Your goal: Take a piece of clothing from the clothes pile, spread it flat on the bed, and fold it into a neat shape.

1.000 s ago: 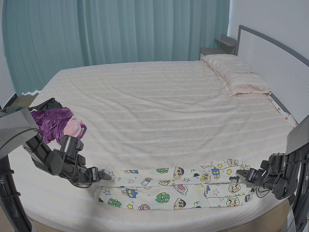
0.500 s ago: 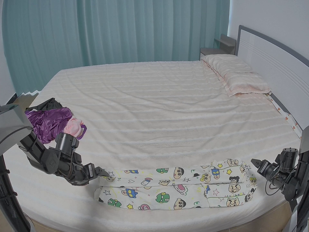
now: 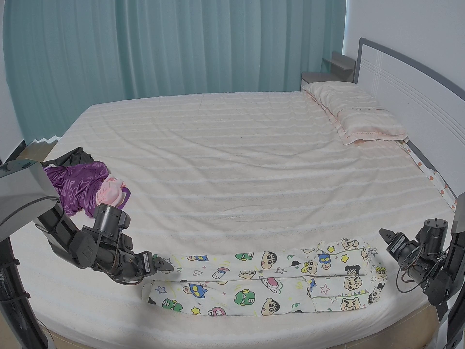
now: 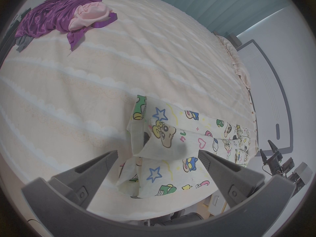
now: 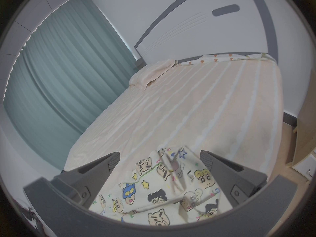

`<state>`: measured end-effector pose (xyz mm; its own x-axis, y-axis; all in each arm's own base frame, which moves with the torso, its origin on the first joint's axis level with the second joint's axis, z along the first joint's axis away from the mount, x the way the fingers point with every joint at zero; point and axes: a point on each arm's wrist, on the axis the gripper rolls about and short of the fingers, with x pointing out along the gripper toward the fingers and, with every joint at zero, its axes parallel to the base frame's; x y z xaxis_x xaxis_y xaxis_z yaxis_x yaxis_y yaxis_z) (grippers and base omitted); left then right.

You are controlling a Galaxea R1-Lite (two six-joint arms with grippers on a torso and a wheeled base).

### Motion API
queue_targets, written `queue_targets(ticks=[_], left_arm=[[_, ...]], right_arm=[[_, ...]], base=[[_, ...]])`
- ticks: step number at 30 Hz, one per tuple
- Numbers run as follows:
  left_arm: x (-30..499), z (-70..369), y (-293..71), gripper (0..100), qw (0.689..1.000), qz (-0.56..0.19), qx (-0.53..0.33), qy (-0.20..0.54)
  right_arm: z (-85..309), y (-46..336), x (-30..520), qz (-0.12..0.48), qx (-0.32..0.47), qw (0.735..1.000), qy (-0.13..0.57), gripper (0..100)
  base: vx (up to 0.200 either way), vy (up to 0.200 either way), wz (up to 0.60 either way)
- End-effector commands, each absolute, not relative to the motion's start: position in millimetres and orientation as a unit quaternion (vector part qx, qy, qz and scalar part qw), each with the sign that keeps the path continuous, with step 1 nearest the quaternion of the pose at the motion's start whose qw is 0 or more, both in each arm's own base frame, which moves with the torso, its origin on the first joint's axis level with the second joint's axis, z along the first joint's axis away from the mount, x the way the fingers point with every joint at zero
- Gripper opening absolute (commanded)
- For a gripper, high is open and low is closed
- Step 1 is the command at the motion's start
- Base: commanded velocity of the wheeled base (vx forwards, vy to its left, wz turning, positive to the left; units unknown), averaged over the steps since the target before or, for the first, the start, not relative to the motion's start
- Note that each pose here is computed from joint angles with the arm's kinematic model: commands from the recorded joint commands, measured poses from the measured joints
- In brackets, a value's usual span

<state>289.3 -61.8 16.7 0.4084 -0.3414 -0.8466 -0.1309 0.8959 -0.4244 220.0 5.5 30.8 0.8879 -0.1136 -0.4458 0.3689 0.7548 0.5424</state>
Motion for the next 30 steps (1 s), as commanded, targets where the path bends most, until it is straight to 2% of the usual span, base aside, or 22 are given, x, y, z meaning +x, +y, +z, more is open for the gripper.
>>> queue_targets(ticks=[1, 7, 30], left_arm=[[289.8, 12.9, -65.3, 100, 0.810, -0.067, -0.214, 0.542], [291.8, 1.4, -69.9, 100, 0.810, -0.062, -0.203, 0.547], [298.2, -26.9, -100.1, 100, 0.835, -0.051, -0.143, 0.528]], right_arm=[[22.1, 7.1, 227.0, -0.120, 0.326, 0.913, 0.212, 100], [7.6, 9.8, 220.4, -0.119, 0.328, 0.901, 0.257, 100], [15.7, 14.3, 215.9, -0.106, 0.336, 0.902, 0.248, 100]], base=[[0.000, 0.000, 0.00], [0.000, 0.000, 0.00], [0.000, 0.000, 0.00]])
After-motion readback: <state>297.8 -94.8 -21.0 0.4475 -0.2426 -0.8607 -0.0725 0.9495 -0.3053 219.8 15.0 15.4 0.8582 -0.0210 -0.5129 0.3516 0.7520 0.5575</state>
